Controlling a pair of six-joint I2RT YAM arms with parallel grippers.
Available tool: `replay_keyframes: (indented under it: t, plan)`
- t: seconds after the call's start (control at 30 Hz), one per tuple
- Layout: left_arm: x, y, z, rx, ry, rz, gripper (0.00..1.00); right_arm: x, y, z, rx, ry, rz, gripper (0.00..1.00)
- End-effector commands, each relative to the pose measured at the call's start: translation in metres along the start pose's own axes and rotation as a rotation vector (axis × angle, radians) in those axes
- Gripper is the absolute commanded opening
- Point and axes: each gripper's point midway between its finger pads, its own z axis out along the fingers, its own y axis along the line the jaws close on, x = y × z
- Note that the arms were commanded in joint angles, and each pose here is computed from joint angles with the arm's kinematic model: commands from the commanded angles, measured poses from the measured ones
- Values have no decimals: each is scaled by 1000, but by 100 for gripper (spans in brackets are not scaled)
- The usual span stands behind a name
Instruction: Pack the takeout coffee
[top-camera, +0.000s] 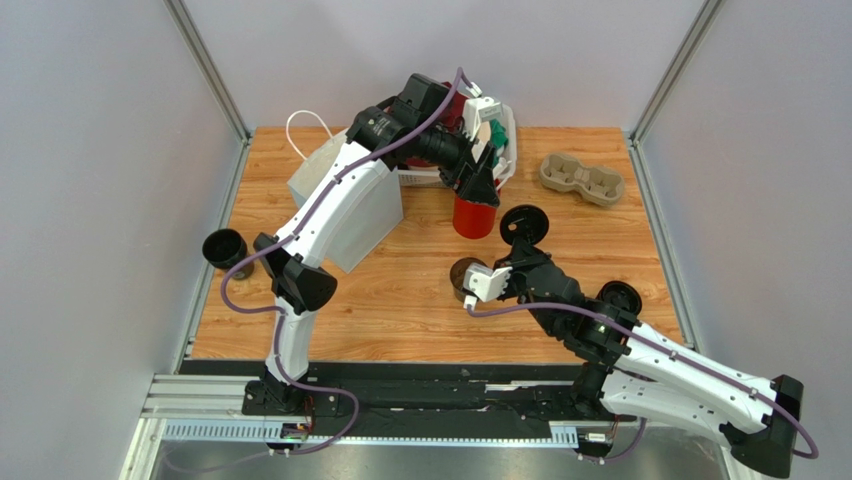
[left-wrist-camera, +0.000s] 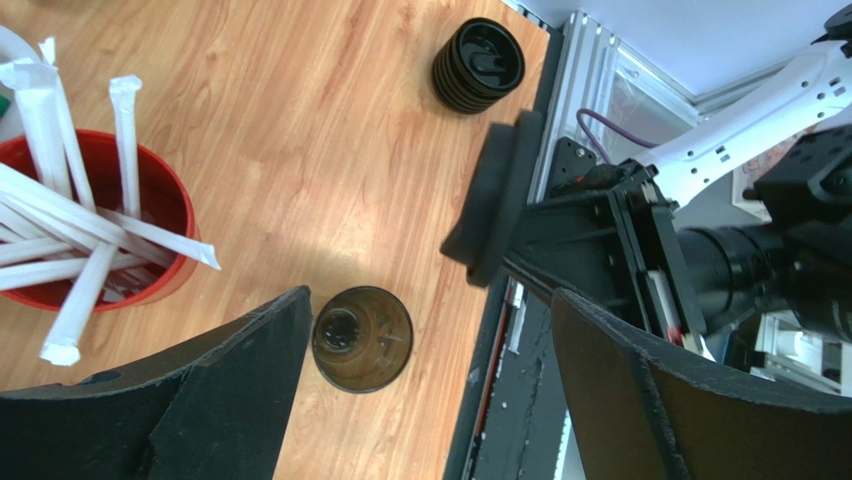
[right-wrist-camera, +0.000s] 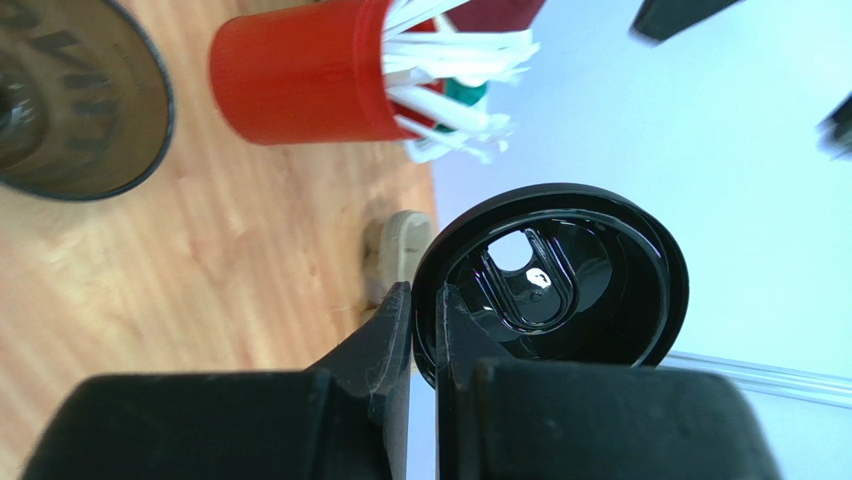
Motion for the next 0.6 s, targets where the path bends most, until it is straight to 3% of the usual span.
replay_keyframes:
  t: [0.0, 0.23, 0.4, 0.57]
  plan:
    - [-19, 1, -8, 10, -52, 128, 99, -13, -29, 1, 153, 19, -77, 0]
    - [-44, 18, -28, 14, -145, 226, 99, -33, -19, 7, 133, -5, -111, 0]
    - [-27, 19, -19, 69, -95, 223, 95, -41, -23, 9, 130, -5, -107, 0]
    - [-9, 19, -10, 78, -31, 324, 94, -47, -16, 14, 106, -7, -124, 0]
